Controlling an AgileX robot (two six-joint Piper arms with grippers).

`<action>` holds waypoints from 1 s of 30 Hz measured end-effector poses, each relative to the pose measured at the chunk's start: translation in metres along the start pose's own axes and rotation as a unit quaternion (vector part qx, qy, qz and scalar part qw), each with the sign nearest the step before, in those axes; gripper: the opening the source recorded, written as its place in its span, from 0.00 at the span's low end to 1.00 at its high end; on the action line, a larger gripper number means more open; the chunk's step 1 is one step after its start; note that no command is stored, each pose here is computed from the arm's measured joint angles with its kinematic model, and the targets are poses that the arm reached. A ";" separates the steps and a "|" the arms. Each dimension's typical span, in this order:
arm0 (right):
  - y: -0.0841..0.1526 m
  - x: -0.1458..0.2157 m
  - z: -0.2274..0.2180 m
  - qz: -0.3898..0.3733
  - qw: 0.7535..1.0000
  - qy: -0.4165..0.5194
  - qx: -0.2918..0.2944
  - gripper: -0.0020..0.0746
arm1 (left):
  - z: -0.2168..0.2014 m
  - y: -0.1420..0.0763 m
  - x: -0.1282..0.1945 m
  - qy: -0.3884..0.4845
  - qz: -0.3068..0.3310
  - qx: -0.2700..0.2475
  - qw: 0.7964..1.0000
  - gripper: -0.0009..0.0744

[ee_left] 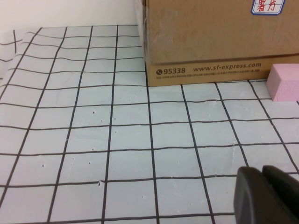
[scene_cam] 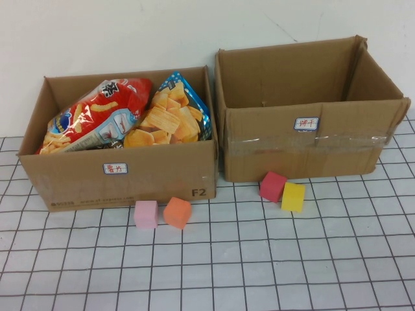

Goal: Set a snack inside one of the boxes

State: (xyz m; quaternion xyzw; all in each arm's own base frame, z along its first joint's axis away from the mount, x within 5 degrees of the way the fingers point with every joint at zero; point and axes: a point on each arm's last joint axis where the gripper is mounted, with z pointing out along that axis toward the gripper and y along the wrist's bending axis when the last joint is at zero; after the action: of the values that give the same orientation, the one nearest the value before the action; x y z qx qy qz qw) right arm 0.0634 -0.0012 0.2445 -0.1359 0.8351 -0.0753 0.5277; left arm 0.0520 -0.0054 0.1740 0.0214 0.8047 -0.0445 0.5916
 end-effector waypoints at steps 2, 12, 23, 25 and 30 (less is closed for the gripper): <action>0.000 0.000 0.000 0.000 1.000 0.000 0.000 0.02 | 0.000 0.000 0.000 0.000 -0.001 0.000 1.000 0.01; 0.000 0.000 0.000 0.000 1.000 0.000 0.000 0.02 | 0.000 0.000 0.000 0.000 -0.006 0.000 1.000 0.01; -0.001 0.001 -0.007 0.004 1.000 -0.021 0.012 0.02 | 0.000 0.000 0.000 0.000 -0.007 0.000 1.000 0.01; -0.002 0.004 -0.011 0.007 0.999 -0.034 0.025 0.02 | 0.000 0.000 0.000 0.000 -0.007 0.000 1.000 0.01; 0.003 0.028 -0.005 0.011 0.998 -0.044 0.042 0.02 | 0.000 0.000 0.000 0.000 -0.007 0.000 1.000 0.01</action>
State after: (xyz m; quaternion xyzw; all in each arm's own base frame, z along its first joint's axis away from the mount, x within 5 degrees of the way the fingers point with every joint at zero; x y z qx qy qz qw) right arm 0.0470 -0.0066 0.2214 -0.1078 0.8086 -0.0985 0.5700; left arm 0.0520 -0.0054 0.1740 0.0159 0.8049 -0.0485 0.5913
